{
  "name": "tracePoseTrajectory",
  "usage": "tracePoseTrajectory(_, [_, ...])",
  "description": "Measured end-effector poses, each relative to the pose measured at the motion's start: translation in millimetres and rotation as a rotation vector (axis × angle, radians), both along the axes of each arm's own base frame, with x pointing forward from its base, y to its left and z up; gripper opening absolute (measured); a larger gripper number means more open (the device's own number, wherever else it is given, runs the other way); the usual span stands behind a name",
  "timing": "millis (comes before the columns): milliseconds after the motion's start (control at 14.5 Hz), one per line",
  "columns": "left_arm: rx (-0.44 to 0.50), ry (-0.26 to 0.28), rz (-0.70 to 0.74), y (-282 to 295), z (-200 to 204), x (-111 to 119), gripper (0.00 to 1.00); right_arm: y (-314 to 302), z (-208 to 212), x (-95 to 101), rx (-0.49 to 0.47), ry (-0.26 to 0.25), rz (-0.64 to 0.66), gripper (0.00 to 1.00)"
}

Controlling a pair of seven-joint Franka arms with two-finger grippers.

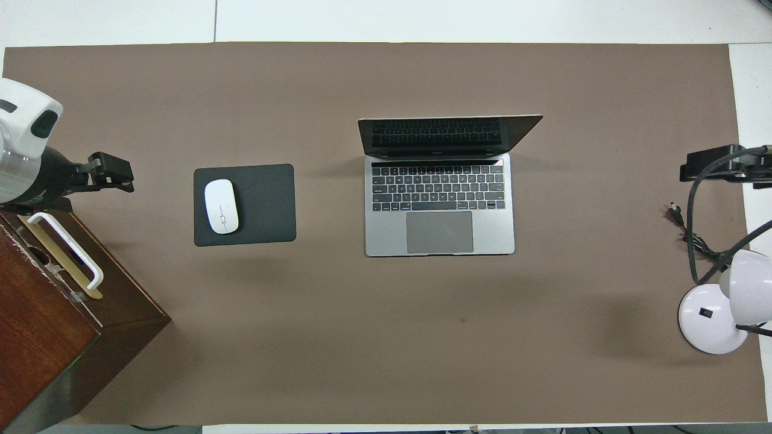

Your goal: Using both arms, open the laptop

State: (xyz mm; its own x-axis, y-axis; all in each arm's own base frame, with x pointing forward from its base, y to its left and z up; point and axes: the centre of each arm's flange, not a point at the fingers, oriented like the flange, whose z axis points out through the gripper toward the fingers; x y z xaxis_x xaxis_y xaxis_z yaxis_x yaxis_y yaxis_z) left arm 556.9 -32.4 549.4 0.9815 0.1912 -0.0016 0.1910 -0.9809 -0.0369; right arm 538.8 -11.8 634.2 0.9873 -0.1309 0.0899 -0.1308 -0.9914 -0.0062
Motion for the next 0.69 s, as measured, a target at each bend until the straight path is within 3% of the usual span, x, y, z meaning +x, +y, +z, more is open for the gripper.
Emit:
tracePoseTrajectory(345, [-0.001,-0.064,-0.08,2.5,37.8,3.8,1.0,0.0,1.0,0.6,0.0,-0.002,0.0,1.0])
tracePoseTrajectory(690, [-0.001,-0.07,-0.099,-3.7,41.4,3.6,1.0,-0.1,1.1,0.6,0.0,-0.002,0.0,1.0])
